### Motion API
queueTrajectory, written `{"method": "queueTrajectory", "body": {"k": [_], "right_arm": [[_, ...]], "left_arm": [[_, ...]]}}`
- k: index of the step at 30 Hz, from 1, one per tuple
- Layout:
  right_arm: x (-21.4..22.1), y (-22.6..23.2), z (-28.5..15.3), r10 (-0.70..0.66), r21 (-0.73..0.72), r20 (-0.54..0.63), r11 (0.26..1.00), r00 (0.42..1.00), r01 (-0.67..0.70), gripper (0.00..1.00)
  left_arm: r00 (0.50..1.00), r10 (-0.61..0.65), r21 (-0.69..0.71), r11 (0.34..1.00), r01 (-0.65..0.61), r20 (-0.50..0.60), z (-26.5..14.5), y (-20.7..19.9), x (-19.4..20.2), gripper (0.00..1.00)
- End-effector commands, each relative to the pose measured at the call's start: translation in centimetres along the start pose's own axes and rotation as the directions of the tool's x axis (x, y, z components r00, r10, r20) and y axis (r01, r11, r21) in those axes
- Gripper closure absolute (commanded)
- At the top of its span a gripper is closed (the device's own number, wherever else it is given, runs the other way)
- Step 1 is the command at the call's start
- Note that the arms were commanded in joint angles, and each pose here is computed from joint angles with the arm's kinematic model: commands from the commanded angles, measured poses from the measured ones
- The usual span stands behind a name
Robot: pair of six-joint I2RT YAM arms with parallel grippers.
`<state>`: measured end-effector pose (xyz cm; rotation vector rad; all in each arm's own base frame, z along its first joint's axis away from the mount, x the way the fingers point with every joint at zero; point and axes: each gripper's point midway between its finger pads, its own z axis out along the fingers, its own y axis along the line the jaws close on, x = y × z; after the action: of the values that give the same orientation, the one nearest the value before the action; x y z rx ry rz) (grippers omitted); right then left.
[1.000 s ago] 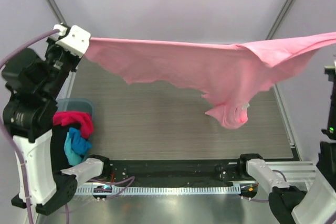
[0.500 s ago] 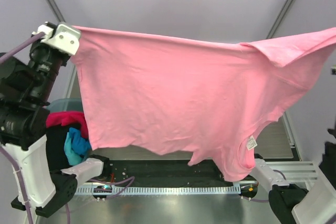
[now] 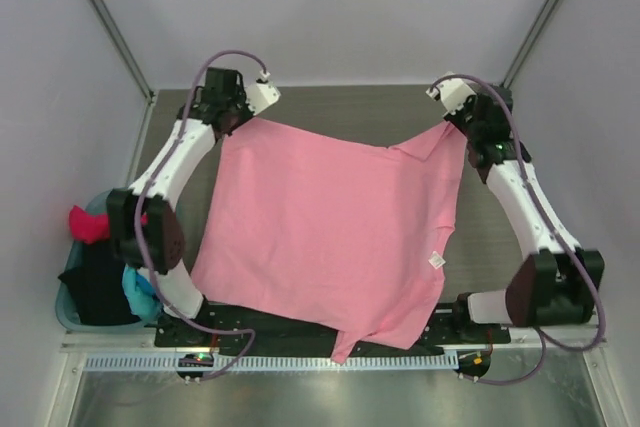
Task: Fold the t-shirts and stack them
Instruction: Flatten the tshirt out
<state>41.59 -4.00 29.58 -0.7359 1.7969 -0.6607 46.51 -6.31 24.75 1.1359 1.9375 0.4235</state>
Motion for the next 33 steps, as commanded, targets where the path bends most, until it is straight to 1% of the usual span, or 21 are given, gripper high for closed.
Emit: {"method": "queueTrajectory", "body": {"k": [1,2,5,6,7,8,10,11,12,13,14,16,17,20,24,25,28,29,31,32,33], "right_arm": [[-0.5,-0.8,6.2,0.039,0.101,0.045,0.994,0.998,-0.044,0.99],[-0.7,-1.3,7.6,0.050,0.114,0.041,0.992,0.998,-0.054,0.99],[1.3,-0.8,14.1,0.095,0.116,-0.028,0.989,0.995,-0.092,0.99],[2.3,-0.6,15.9,0.113,0.114,-0.053,0.988,0.992,-0.106,0.99],[2.7,-0.5,17.3,0.120,0.114,-0.069,0.987,0.990,-0.111,0.99],[3.6,0.1,20.2,0.134,0.110,-0.107,0.986,0.985,-0.123,0.99],[4.2,-0.1,22.6,0.162,0.116,-0.132,0.982,0.978,-0.147,0.99],[2.8,-1.8,23.7,0.184,0.142,-0.103,0.975,0.978,-0.169,0.99],[4.9,0.6,25.8,0.190,0.102,-0.163,0.979,0.968,-0.175,0.99],[5.3,0.8,26.8,0.194,0.103,-0.174,0.979,0.965,-0.179,0.99],[3.6,-1.0,27.4,0.210,0.137,-0.133,0.972,0.969,-0.192,0.99],[4.8,0.7,29.4,0.221,0.116,-0.162,0.972,0.962,-0.204,0.99],[3.5,-0.8,29.5,0.234,0.146,-0.128,0.966,0.964,-0.216,0.99],[2.5,-1.3,29.5,0.267,0.155,-0.105,0.956,0.958,-0.250,0.99],[0.5,-3.5,27.5,0.288,0.183,-0.070,0.945,0.955,-0.271,0.99],[-1.0,-5.5,25.8,0.304,0.213,-0.036,0.933,0.952,-0.290,0.99],[-2.9,-8.1,22.8,0.310,0.239,-0.001,0.923,0.951,-0.301,0.99],[-4.7,-10.1,20.5,0.309,0.255,0.042,0.916,0.950,-0.309,0.99],[-6.1,-11.9,18.1,0.311,0.268,0.075,0.909,0.948,-0.319,0.99],[-7.6,-13.6,15.5,0.314,0.280,0.114,0.900,0.942,-0.334,0.99],[-8.2,-14.2,14.3,0.315,0.279,0.128,0.898,0.940,-0.339,0.99]], "left_arm": [[1.000,0.009,-0.073,0.997,-0.009,-0.005,4.4,3.0,-1.0,1.00],[0.998,0.007,-0.020,1.000,-0.008,-0.062,8.6,1.4,0.5,1.00],[0.999,0.003,-0.057,0.998,-0.006,-0.054,12.5,3.7,-0.6,1.00],[0.998,0.008,-0.063,0.998,-0.012,-0.065,15.4,3.9,-0.5,1.00],[0.997,0.014,-0.068,0.998,-0.019,-0.072,16.7,4.1,-0.4,1.00],[0.993,0.029,-0.042,0.999,-0.035,-0.118,19.9,2.6,1.3,1.00],[0.996,0.028,-0.119,0.992,-0.038,-0.079,20.8,5.2,-0.5,1.00],[0.997,0.031,-0.135,0.990,-0.041,-0.076,21.9,5.5,-0.4,1.00],[0.996,0.033,-0.139,0.989,-0.045,-0.086,23.6,4.9,0.3,1.00],[0.998,0.030,-0.193,0.980,-0.039,-0.051,24.0,6.2,-0.4,1.00],[0.999,0.031,-0.214,0.976,-0.038,-0.037,24.6,6.3,-0.6,1.00],[0.999,0.028,-0.277,0.961,-0.021,0.020,25.4,7.0,-1.4,1.00],[0.999,0.022,-0.296,0.955,-0.009,0.041,25.4,7.5,-1.8,1.00],[0.994,-0.017,-0.332,0.942,0.053,0.109,25.0,8.6,-3.2,1.00],[0.987,-0.028,-0.381,0.920,0.088,0.159,22.9,10.6,-4.9,1.00],[0.978,-0.055,-0.416,0.899,0.136,0.202,20.4,12.6,-6.2,1.00],[0.967,-0.092,-0.425,0.885,0.188,0.236,16.9,13.9,-7.1,1.00],[0.955,-0.095,-0.445,0.869,0.217,0.282,13.2,15.8,-8.6,1.00],[0.957,-0.104,-0.418,0.883,0.213,0.269,11.5,15.2,-8.3,1.00],[0.947,-0.099,-0.430,0.873,0.231,0.307,8.0,16.4,-9.5,1.00],[0.944,-0.101,-0.424,0.875,0.234,0.313,6.9,16.4,-9.6,1.00]]}}
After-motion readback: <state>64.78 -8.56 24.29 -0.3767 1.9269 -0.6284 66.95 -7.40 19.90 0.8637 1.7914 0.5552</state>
